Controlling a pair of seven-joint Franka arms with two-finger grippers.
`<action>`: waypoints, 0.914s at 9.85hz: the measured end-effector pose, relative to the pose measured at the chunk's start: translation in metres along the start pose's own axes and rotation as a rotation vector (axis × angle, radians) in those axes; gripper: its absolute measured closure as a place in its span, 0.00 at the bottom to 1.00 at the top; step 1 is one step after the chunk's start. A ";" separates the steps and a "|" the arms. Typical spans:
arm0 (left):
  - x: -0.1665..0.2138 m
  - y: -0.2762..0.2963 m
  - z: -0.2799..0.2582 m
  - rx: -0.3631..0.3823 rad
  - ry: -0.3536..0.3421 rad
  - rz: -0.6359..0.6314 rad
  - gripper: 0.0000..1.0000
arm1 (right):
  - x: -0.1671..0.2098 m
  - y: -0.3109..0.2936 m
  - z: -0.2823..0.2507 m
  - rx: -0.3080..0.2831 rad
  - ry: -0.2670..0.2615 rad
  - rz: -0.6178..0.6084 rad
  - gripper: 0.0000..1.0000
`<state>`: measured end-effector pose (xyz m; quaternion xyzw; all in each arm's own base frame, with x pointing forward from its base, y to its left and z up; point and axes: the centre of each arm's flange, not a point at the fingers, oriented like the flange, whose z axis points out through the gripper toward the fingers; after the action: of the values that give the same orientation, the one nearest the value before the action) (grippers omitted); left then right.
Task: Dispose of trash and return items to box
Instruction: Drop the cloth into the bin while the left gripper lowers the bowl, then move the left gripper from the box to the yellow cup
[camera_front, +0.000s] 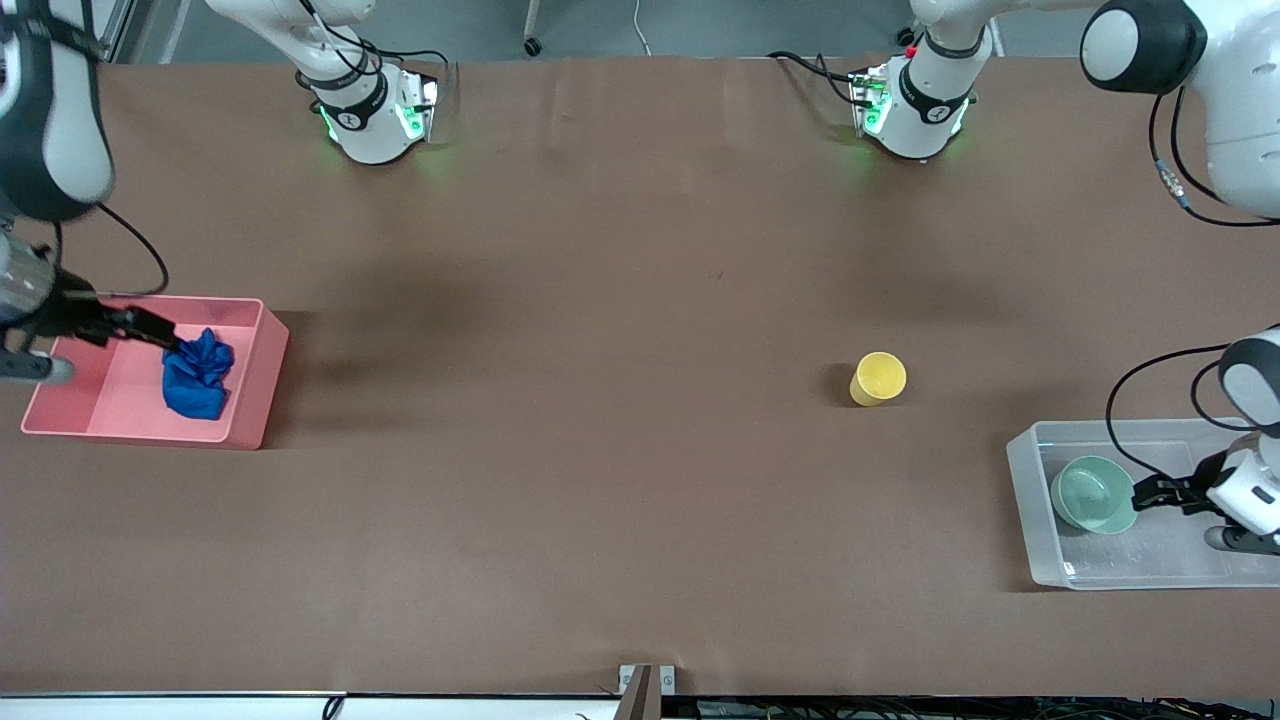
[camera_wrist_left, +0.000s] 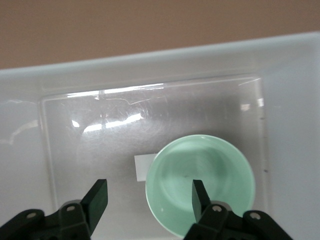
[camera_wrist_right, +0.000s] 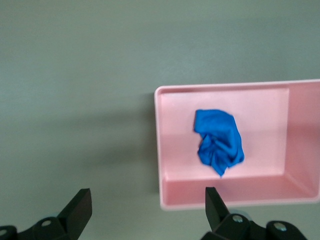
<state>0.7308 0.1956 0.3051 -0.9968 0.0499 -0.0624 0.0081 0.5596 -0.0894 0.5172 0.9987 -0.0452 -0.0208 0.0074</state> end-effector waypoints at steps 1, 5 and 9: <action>0.005 0.017 -0.028 -0.009 -0.012 0.008 0.22 | -0.004 -0.004 -0.040 0.000 0.006 -0.004 0.00; -0.009 0.132 -0.147 -0.039 -0.057 0.041 0.15 | -0.024 0.011 -0.151 -0.002 0.071 0.076 0.00; -0.090 0.222 -0.176 -0.057 -0.129 0.040 0.15 | -0.038 0.015 -0.154 0.005 0.065 0.124 0.00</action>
<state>0.5977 -0.0176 0.4632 -0.9973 0.0711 0.0036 -0.0157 0.5270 -0.0987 0.6732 0.9942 -0.1067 0.0124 0.0077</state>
